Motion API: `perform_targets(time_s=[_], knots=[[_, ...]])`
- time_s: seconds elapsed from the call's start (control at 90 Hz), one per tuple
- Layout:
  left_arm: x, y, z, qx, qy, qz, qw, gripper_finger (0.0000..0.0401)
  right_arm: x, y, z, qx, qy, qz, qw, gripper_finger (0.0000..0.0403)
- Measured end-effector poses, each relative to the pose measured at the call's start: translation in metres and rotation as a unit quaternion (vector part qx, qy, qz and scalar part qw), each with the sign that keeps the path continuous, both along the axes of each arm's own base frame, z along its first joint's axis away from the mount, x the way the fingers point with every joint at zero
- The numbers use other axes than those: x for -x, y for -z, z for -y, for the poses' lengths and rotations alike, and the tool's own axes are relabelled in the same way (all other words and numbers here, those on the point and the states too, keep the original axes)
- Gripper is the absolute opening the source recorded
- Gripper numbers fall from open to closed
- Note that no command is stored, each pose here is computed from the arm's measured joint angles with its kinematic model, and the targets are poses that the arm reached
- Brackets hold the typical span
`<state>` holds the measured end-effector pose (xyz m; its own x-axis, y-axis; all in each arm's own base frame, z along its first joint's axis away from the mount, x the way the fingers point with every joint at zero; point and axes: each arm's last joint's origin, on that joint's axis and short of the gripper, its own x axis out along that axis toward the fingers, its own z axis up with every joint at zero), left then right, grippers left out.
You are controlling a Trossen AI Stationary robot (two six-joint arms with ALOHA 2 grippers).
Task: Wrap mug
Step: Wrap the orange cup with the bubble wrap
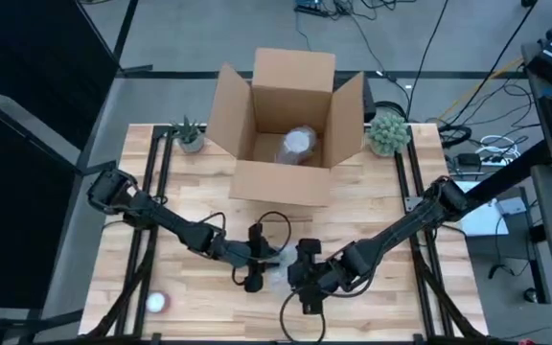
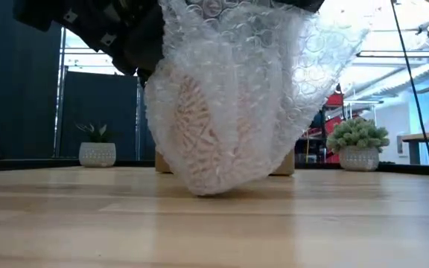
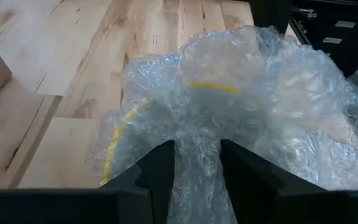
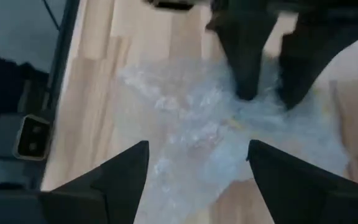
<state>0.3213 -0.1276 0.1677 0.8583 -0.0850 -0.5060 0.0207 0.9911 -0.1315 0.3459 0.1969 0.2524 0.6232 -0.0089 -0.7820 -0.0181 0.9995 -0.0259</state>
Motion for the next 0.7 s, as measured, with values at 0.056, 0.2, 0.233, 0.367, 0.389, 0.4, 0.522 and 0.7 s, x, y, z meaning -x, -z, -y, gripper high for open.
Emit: perform_targets(time_s=[0.056, 0.2, 0.233, 0.367, 0.389, 0.4, 0.522, 0.7], knots=[[0.0, 0.0, 0.0, 0.0, 0.0, 0.0, 1.0, 0.012, -0.004, 0.004, 0.001, 0.002, 0.0, 0.001, 1.0, 0.026], [0.0, 0.0, 0.0, 0.0, 0.0, 0.0, 1.0, 0.012, -0.016, 0.012, 0.004, 0.011, -0.007, 0.013, 1.0, 0.026], [0.0, 0.0, 0.0, 0.0, 0.0, 0.0, 1.0, 0.012, -0.018, 0.014, 0.005, 0.012, -0.008, 0.015, 1.0, 0.026], [0.0, 0.0, 0.0, 0.0, 0.0, 0.0, 1.0, 0.012, -0.019, 0.013, 0.006, 0.02, -0.01, 0.021, 1.0, 0.026], [0.0, 0.0, 0.0, 0.0, 0.0, 0.0, 1.0, 0.012, -0.02, 0.013, 0.007, 0.023, -0.01, 0.024, 0.999, 0.026], [0.0, 0.0, 0.0, 0.0, 0.0, 0.0, 1.0, 0.012, -0.02, 0.013, 0.007, 0.025, -0.011, 0.025, 0.999, 0.026], [0.0, 0.0, 0.0, 0.0, 0.001, 0.0, 1.0, 0.012, -0.028, 0.024, 0.011, 0.016, -0.017, 0.009, 1.0, 0.026], [-0.001, -0.002, 0.0, -0.001, 0.002, 0.006, 1.0, 0.012, -0.03, 0.042, 0.012, 0.015, -0.007, -0.035, 0.999, 0.026]])
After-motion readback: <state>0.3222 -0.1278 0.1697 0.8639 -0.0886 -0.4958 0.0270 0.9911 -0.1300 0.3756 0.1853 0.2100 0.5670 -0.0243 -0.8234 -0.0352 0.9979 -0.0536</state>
